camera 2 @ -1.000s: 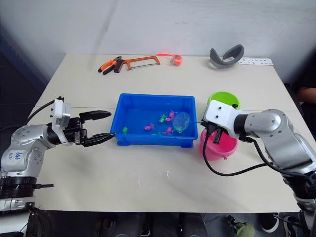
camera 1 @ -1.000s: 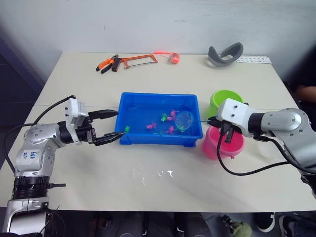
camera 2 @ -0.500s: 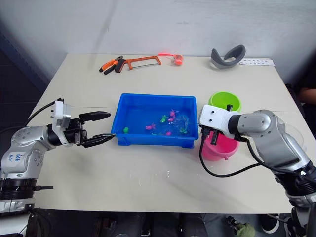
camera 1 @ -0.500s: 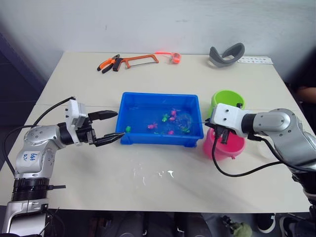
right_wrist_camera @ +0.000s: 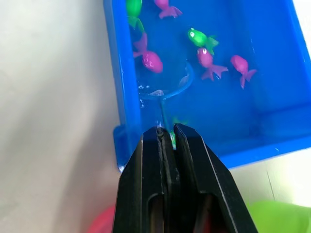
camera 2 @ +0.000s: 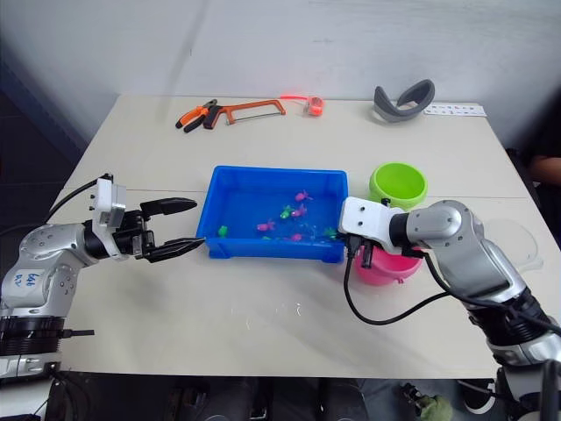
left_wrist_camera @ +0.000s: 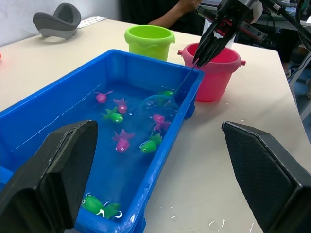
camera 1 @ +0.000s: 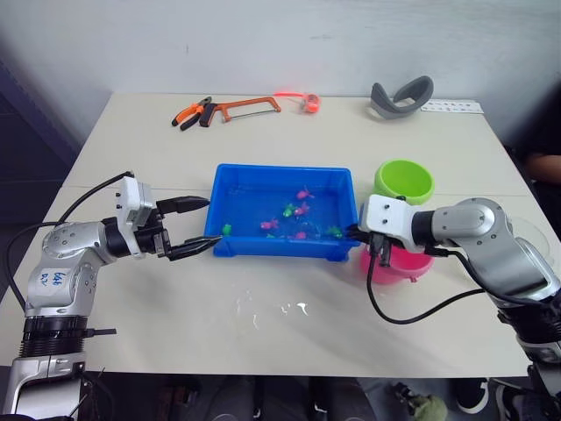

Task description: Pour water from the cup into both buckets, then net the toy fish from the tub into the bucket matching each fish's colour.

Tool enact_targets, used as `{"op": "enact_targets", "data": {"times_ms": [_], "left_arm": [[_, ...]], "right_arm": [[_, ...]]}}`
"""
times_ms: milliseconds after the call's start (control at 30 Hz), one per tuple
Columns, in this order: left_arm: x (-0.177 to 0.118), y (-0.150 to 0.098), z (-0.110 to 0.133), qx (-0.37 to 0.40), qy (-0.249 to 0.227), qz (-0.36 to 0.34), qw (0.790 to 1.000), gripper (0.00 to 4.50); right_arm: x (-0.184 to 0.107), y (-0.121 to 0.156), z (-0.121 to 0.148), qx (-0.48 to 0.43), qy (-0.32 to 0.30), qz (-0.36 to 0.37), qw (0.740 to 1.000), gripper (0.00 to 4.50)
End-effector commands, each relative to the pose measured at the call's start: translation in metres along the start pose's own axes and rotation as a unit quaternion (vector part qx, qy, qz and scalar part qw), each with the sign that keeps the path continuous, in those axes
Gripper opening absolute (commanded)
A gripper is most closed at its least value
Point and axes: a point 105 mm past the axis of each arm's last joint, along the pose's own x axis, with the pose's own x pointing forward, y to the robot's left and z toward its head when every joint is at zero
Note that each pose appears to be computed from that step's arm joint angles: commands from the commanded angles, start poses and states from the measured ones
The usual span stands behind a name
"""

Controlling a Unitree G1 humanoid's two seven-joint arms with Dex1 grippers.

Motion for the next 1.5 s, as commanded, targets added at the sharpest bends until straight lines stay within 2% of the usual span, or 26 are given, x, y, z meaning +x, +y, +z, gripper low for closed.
{"op": "enact_targets", "data": {"times_ms": [33, 333, 600, 733, 1000, 1067, 1167, 1333, 1500], "left_arm": [[0.0, -0.003, 0.009, 0.023, -0.003, -0.009, 1.0, 4.44], [-0.001, -0.002, 0.017, 0.029, -0.002, -0.033, 0.999, 4.44], [0.002, -0.004, 0.03, 0.035, -0.008, -0.076, 0.996, 4.44], [0.008, -0.001, 0.033, 0.038, -0.018, -0.08, 0.996, 4.44], [0.028, -0.002, 0.036, 0.03, -0.043, -0.096, 0.994, 4.44], [0.035, -0.002, 0.038, 0.029, -0.052, -0.102, 0.993, 4.44], [0.049, -0.006, 0.038, 0.027, -0.065, -0.117, 0.991, 4.44], [0.078, -0.015, 0.042, 0.021, -0.066, -0.151, 0.986, 4.44], [0.113, -0.021, 0.059, 0.026, -0.056, -0.177, 0.982, 4.44]], "right_arm": [[-0.004, -0.009, 0.009, 0.022, -0.025, -0.007, 0.999, 0.0], [-0.007, -0.019, 0.006, 0.139, -0.069, -0.011, 0.988, 0.0], [-0.029, -0.019, 0.004, 0.217, -0.117, -0.002, 0.969, 0.0], [-0.04, -0.02, 0.007, 0.217, -0.154, -0.012, 0.964, 0.0], [-0.068, -0.017, -0.003, 0.23, -0.17, -0.06, 0.956, 0.0], [-0.083, -0.015, -0.003, 0.235, -0.177, -0.076, 0.953, 0.0], [-0.112, -0.011, -0.006, 0.237, -0.174, -0.127, 0.947, 0.0], [-0.151, 0.007, -0.02, 0.24, -0.133, -0.196, 0.941, 0.0], [-0.169, 0.032, -0.031, 0.23, -0.083, -0.236, 0.94, 0.0]]}}
